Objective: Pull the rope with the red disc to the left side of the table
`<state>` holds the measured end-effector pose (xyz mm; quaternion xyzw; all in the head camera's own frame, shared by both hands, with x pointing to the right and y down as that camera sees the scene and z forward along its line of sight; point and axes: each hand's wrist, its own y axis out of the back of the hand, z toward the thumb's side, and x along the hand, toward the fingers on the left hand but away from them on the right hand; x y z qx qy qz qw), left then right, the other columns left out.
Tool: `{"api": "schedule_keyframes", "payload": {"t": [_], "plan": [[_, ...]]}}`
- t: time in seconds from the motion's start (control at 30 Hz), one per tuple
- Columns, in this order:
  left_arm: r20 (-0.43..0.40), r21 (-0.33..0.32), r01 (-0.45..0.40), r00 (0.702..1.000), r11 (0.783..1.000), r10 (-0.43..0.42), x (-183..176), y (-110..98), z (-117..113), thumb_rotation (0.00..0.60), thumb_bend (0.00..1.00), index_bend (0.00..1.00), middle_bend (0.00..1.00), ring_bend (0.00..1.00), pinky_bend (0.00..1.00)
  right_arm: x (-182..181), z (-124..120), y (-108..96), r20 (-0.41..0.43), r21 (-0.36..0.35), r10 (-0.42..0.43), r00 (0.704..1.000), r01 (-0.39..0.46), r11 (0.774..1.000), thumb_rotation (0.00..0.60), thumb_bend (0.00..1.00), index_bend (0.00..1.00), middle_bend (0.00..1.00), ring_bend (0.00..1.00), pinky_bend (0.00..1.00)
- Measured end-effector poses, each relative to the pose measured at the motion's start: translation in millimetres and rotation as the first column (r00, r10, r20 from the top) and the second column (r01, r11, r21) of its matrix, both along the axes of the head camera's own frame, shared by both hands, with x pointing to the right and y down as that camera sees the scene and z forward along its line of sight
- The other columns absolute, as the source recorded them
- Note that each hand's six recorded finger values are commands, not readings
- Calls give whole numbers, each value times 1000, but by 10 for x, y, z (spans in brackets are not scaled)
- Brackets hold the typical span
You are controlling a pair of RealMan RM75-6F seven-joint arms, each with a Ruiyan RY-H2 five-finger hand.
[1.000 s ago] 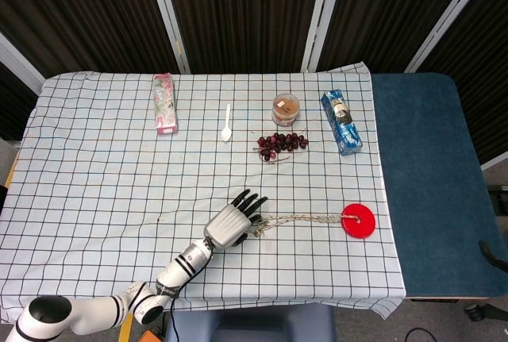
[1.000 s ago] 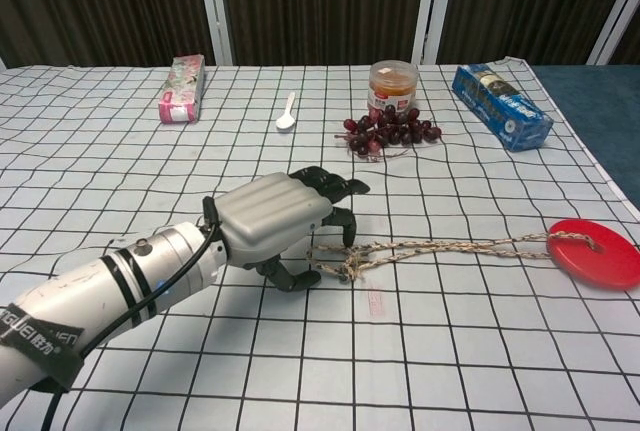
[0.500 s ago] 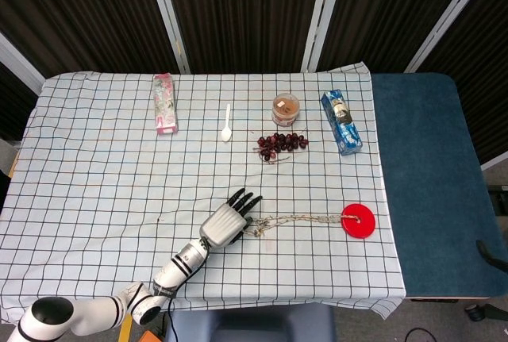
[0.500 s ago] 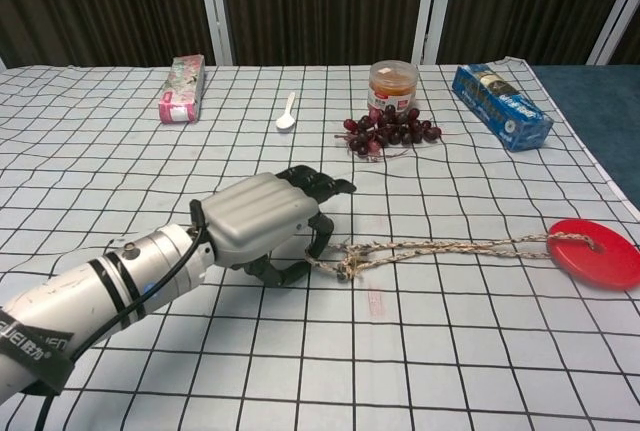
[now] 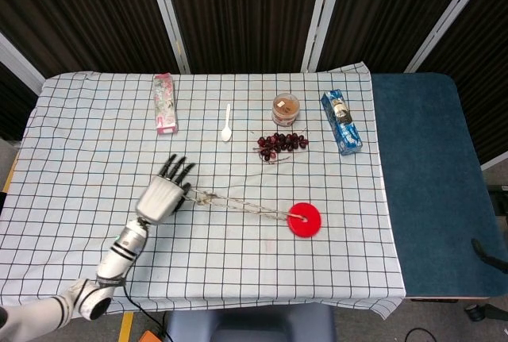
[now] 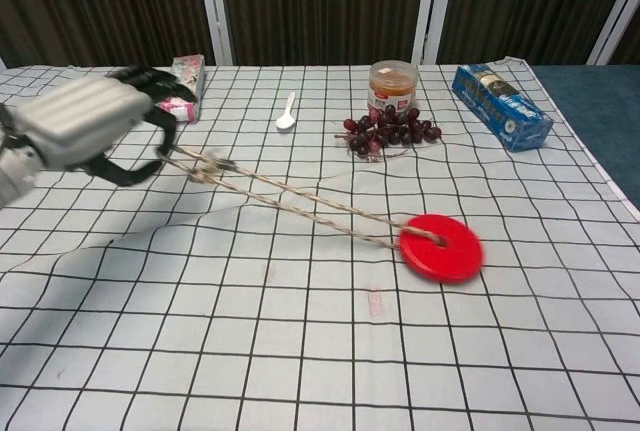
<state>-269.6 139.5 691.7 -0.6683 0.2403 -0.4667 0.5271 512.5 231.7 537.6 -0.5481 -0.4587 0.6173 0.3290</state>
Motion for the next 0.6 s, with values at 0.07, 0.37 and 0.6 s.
{"api": "schedule_keyframes", "payload": {"t": [0.07,0.37,0.6], "plan": [[57,28,68,996,997,-70,-412,-102,-118,600,706,840,130,0,53,-37,16,-14,5,-1,-10,1000,10,1000,600,374,0,0,0,0],[184,162,370,900,915,-396,-2015,-339,-652,600,731,836,159,0,99,-227,61,-88,17,-3,-59,998,59,998,600,374,0,0,0,0],[205,360,524,763,772,-613,-2822,-491,-1083,600,775,834,215,11,98,-313,102,-101,19,-10,-74,997,74,997,600,374,0,0,0,0]]}}
